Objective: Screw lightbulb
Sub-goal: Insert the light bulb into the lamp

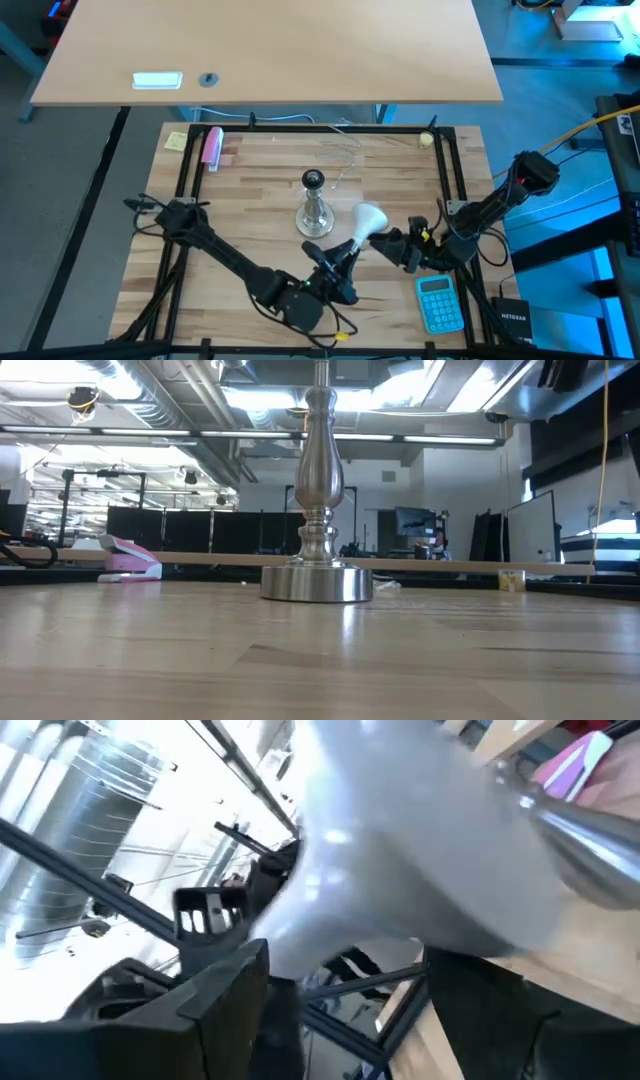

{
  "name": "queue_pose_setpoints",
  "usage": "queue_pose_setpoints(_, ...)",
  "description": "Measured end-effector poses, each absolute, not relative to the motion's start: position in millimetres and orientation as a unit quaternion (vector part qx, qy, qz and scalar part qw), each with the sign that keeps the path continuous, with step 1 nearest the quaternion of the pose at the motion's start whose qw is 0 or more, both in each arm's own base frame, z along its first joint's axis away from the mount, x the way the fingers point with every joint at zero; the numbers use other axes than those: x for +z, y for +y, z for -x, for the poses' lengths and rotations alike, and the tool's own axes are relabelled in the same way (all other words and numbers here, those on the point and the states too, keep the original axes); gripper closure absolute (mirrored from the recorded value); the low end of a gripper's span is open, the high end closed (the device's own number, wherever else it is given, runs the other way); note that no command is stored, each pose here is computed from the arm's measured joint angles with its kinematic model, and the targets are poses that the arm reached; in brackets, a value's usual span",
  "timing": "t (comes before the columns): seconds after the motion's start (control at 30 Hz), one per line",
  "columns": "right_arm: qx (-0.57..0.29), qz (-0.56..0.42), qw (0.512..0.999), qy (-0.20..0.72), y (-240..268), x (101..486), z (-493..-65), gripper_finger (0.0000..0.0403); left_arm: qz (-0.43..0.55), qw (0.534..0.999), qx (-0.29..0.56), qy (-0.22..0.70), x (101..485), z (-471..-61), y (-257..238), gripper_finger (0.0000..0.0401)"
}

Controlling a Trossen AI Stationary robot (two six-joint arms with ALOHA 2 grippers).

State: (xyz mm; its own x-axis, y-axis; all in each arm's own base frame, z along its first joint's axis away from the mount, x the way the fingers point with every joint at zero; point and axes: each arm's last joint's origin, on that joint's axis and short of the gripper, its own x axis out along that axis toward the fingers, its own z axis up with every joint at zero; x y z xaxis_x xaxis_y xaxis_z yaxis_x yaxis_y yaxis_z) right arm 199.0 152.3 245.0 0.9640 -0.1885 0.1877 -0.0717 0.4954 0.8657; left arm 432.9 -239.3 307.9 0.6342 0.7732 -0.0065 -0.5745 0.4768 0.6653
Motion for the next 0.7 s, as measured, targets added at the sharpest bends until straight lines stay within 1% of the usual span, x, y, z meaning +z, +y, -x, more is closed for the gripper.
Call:
queue_pose_setpoints(0.13, -0.035, -0.52, 0.842, -0.137, 151, 247, -202, 0.0137, -0.344, 0.835, 0.398, 0.163, 301, -439, -241, 0.0309)
queue_pose_setpoints(0.23, -0.044, -0.522, 0.84, -0.145, 149, 252, -206, 0.0137, -0.331, 0.84, 0.401, 0.154, 303, -442, -237, 0.0309)
queue_pose_setpoints(0.4, -0.059, -0.513, 0.843, -0.149, 140, 252, -215, 0.0137, -0.323, 0.851, 0.389, 0.143, 302, -446, -232, 0.0309)
queue_pose_setpoints(0.7, -0.069, -0.494, 0.852, -0.159, 135, 254, -218, 0.0137, -0.323, 0.853, 0.384, 0.141, 302, -444, -235, 0.0309)
